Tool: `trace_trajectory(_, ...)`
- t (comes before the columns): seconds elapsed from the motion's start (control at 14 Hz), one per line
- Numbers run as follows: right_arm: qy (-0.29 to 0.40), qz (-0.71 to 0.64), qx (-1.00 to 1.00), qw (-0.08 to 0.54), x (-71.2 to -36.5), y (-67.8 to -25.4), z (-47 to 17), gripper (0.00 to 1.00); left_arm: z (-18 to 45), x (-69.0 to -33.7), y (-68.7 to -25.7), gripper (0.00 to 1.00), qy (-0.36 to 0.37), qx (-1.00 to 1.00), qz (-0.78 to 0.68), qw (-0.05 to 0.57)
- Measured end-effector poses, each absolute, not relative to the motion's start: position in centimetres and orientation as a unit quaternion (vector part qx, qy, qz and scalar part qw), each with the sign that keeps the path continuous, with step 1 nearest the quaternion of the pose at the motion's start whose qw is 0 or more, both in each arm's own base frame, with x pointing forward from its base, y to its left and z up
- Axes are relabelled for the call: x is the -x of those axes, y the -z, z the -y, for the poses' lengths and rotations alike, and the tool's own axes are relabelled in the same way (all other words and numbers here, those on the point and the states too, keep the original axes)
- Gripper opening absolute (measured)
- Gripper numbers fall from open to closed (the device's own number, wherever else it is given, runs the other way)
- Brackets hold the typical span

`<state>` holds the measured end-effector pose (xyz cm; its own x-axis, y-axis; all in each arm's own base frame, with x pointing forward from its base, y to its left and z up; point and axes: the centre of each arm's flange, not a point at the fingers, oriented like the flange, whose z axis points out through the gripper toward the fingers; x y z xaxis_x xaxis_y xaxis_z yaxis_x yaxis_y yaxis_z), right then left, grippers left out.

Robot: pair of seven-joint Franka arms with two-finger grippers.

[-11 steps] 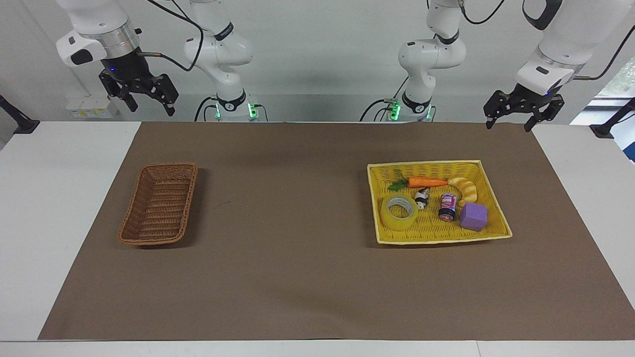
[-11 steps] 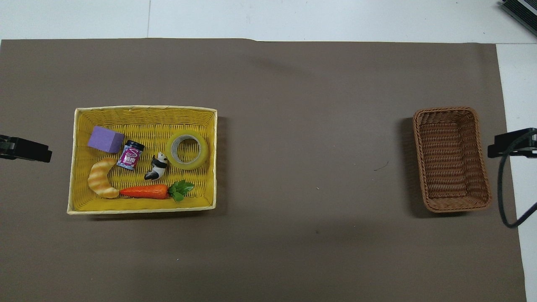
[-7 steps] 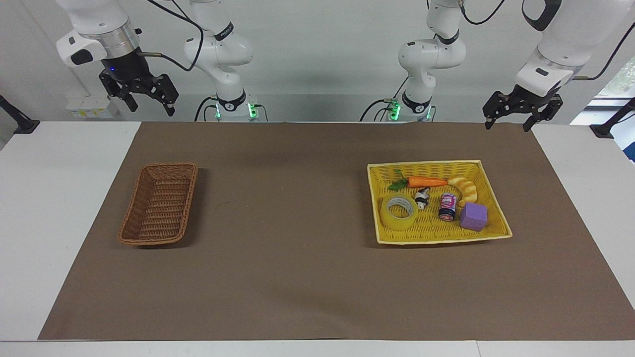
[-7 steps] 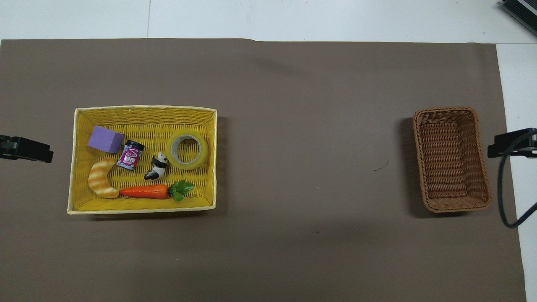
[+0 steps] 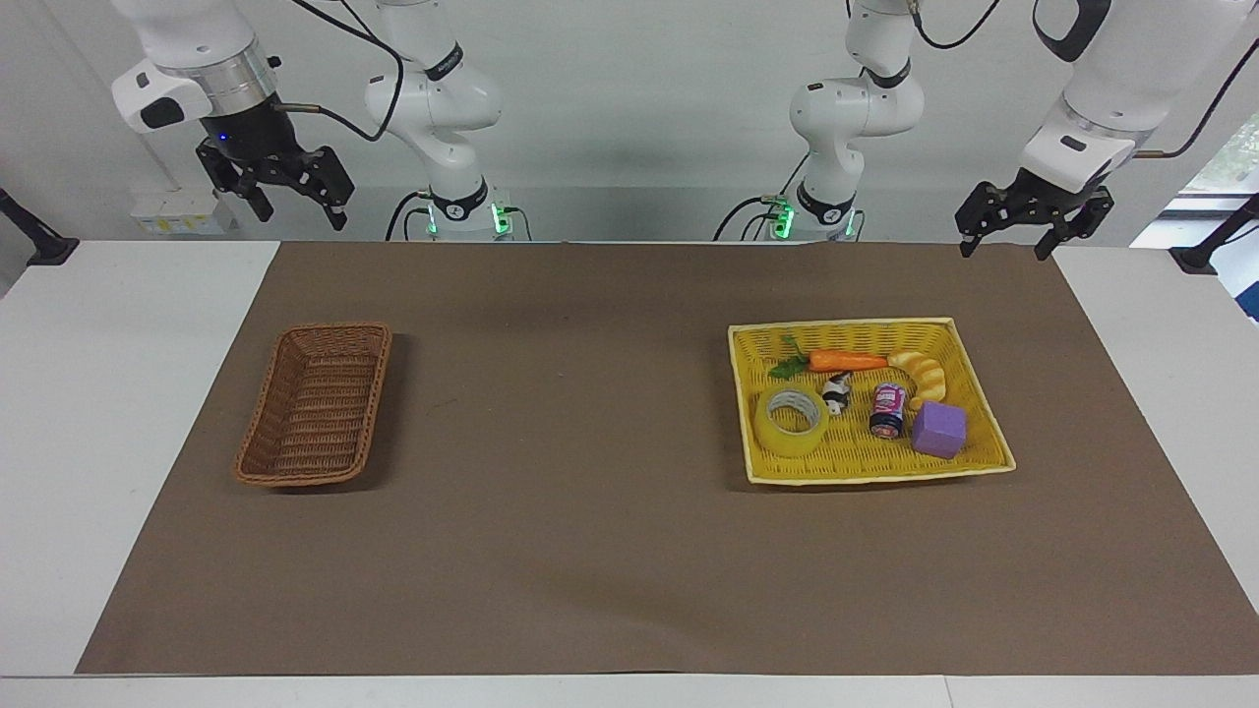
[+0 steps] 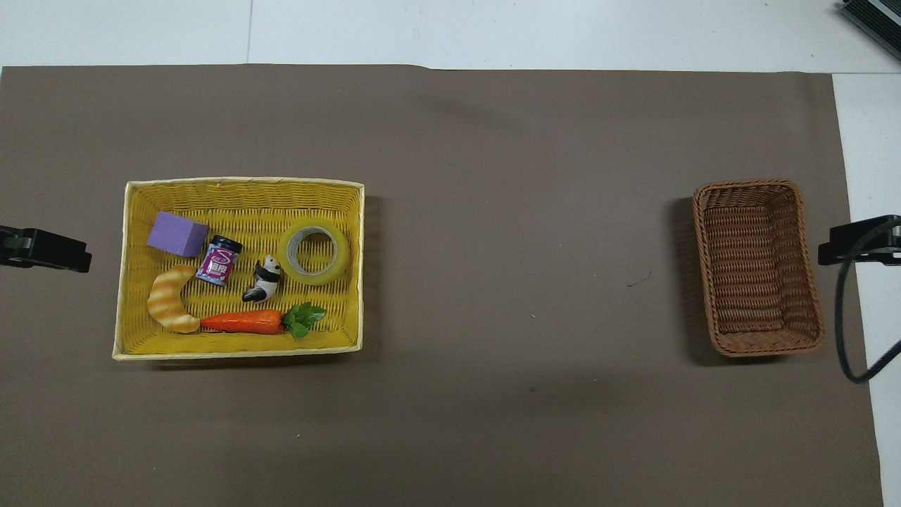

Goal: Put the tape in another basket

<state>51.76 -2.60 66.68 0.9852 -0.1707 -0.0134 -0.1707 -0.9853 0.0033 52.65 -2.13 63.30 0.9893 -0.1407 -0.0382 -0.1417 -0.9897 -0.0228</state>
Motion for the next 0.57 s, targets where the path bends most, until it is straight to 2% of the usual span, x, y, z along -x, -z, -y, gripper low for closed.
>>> trace_trajectory(0.57, 0.007, 0.085, -0.996, 0.0, -51.76, -66.68, 2.57, 1.0, 2.28, -52.67, -63.07, 1.0, -0.02, 0.997, -0.07, 0.013)
